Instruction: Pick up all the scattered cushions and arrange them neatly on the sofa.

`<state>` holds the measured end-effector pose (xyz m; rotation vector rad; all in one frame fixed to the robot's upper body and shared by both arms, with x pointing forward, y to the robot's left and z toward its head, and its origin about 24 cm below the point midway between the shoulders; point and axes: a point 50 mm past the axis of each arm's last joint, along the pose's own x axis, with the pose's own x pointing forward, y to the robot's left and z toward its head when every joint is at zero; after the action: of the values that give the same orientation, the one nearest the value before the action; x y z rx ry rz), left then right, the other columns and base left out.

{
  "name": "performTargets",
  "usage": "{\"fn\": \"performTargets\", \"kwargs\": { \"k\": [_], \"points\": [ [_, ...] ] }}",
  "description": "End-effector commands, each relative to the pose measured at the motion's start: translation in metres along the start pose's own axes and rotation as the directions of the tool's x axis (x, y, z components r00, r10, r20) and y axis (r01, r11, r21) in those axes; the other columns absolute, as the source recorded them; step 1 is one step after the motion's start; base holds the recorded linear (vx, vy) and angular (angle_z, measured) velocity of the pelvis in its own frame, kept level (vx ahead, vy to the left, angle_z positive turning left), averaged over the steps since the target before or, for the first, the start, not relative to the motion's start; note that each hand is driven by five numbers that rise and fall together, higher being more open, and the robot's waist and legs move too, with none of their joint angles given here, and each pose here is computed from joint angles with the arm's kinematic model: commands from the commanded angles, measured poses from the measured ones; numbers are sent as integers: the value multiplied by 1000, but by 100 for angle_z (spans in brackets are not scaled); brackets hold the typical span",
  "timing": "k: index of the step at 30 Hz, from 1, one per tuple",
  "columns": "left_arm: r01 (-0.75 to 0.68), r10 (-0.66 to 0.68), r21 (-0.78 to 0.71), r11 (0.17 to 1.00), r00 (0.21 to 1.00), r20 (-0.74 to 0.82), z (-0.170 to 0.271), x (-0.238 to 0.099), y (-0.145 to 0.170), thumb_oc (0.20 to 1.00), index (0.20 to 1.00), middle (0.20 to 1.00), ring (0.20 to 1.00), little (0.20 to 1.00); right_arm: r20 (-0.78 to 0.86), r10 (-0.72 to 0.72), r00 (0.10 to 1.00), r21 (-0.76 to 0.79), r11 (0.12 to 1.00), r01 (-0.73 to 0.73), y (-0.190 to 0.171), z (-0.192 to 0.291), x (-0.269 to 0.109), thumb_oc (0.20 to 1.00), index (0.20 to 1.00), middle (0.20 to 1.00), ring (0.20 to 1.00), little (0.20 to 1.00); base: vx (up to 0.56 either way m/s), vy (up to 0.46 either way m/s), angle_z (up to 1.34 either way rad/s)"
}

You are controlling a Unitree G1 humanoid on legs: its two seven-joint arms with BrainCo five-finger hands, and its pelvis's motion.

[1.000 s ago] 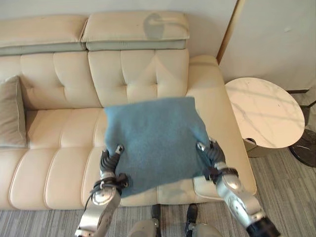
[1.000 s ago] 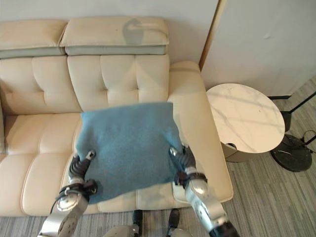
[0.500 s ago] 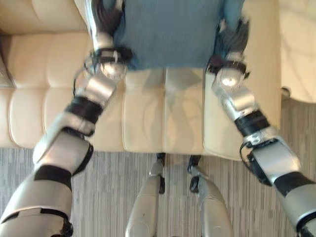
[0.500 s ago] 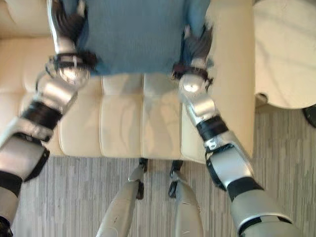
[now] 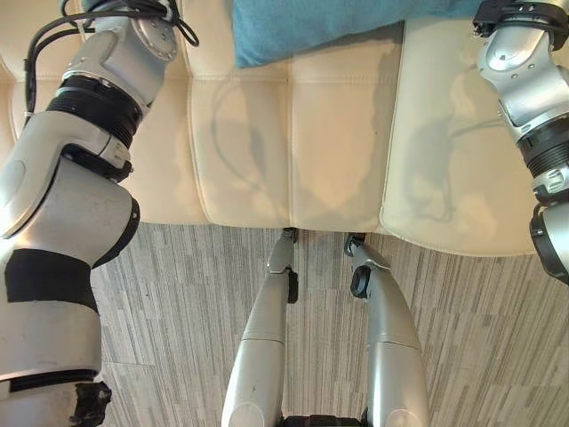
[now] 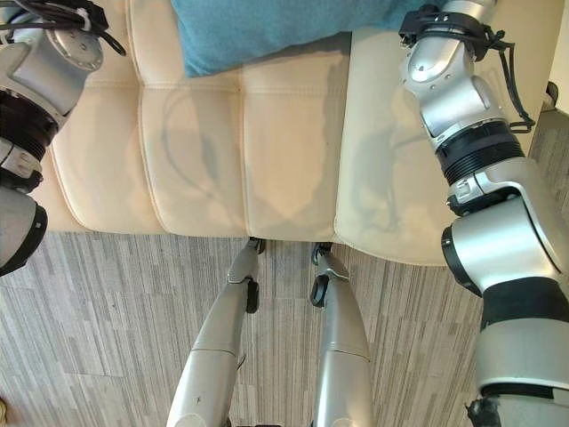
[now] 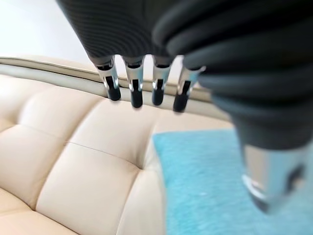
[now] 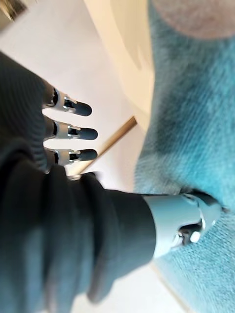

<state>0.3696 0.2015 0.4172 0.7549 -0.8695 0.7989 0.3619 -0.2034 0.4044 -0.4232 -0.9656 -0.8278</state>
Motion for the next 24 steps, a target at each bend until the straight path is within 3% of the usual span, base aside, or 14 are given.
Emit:
{"fn": "performTargets", "kwargs": {
  "k": [1, 3, 4, 5, 6, 11, 12, 13, 14, 16, 20, 21, 22, 24],
  "points": [
    [-44, -13, -318, 947, 984, -176, -24, -1, 12, 1000, 1000, 1000, 1000, 1000, -137, -6, 991, 165, 986, 29, 1, -9, -8, 1000, 1000, 1000, 1000, 1000, 2, 40, -3],
    [-38, -72, -480, 876, 975, -209, -36, -18, 7, 1000, 1000, 1000, 1000, 1000, -224, 73, 972, 241, 970, -18, 10, -27, -33, 1000, 1000, 1000, 1000, 1000, -4, 39, -9],
    [-37, -75, -479, 877, 974, -214, -38, -20, 7, 1000, 1000, 1000, 1000, 1000, -226, 78, 971, 239, 971, -22, 11, -28, -36, 1000, 1000, 1000, 1000, 1000, 2, 62, -17],
    [-47, -115, -548, 835, 960, -257, -57, -41, 4, 1000, 1000, 1000, 1000, 1000, -288, 179, 941, 321, 944, -81, 21, -42, -67, 1000, 1000, 1000, 1000, 1000, -4, 36, -19],
    [-47, -116, -547, 836, 959, -259, -57, -42, 4, 1000, 1000, 1000, 1000, 1000, -289, 181, 940, 320, 944, -83, 21, -42, -68, 1000, 1000, 1000, 1000, 1000, 8, 39, -22],
    [-48, -256, -593, 804, 872, -417, -123, -133, -2, 1000, 1000, 1000, 1000, 1000, -355, 442, 824, 368, 876, -312, 21, -80, -157, 1000, 1000, 1000, 1000, 1000, 51, 0, -31],
    [-47, -259, -591, 805, 869, -422, -125, -136, -2, 1000, 1000, 1000, 1000, 1000, -358, 447, 820, 367, 875, -317, 20, -81, -160, 1000, 1000, 1000, 1000, 1000, 113, 32, -15],
    [-33, -322, -568, 822, 796, -513, -151, -181, -2, 1000, 1000, 1000, 1000, 1000, -404, 524, 750, 412, 836, -363, 13, -94, -196, 1000, 1000, 1000, 1000, 1000, 87, 27, -14],
    [-33, -323, -568, 823, 795, -513, -151, -182, -2, 1000, 1000, 1000, 1000, 1000, -404, 525, 749, 411, 836, -363, 13, -94, -197, 1000, 1000, 1000, 1000, 1000, 158, 44, -22],
    [-5, -435, -585, 811, 662, -610, -170, -265, -1, 1000, 1000, 1000, 1000, 1000, -487, 615, 620, 465, 784, -411, -8, -110, -259, 1000, 1000, 1000, 1000, 1000, 150, 60, -36],
    [3, -516, -601, 799, 517, -683, -175, -336, 12, 1000, 1000, 1000, 1000, 1000, -544, 683, 487, 500, 730, -466, -36, -121, -308, 1000, 1000, 1000, 1000, 1000, 87, 59, -21],
    [3, -516, -601, 799, 517, -683, -175, -336, 12, 1000, 1000, 1000, 1000, 1000, -545, 683, 486, 500, 730, -466, -36, -121, -308, 1000, 1000, 1000, 1000, 1000, 51, 61, -11],
    [24, -560, -614, 789, 437, -703, -174, -368, 19, 1000, 1000, 1000, 1000, 1000, -576, 703, 416, 510, 708, -488, -50, -126, -329, 1000, 1000, 1000, 1000, 1000, 25, 38, -5],
    [20, -581, -624, 781, 391, -714, -172, -383, 19, 1000, 1000, 1000, 1000, 1000, -599, 704, 381, 507, 702, -501, -58, -129, -341, 1000, 1000, 1000, 1000, 1000, 2, 34, -5]
  ]
}}
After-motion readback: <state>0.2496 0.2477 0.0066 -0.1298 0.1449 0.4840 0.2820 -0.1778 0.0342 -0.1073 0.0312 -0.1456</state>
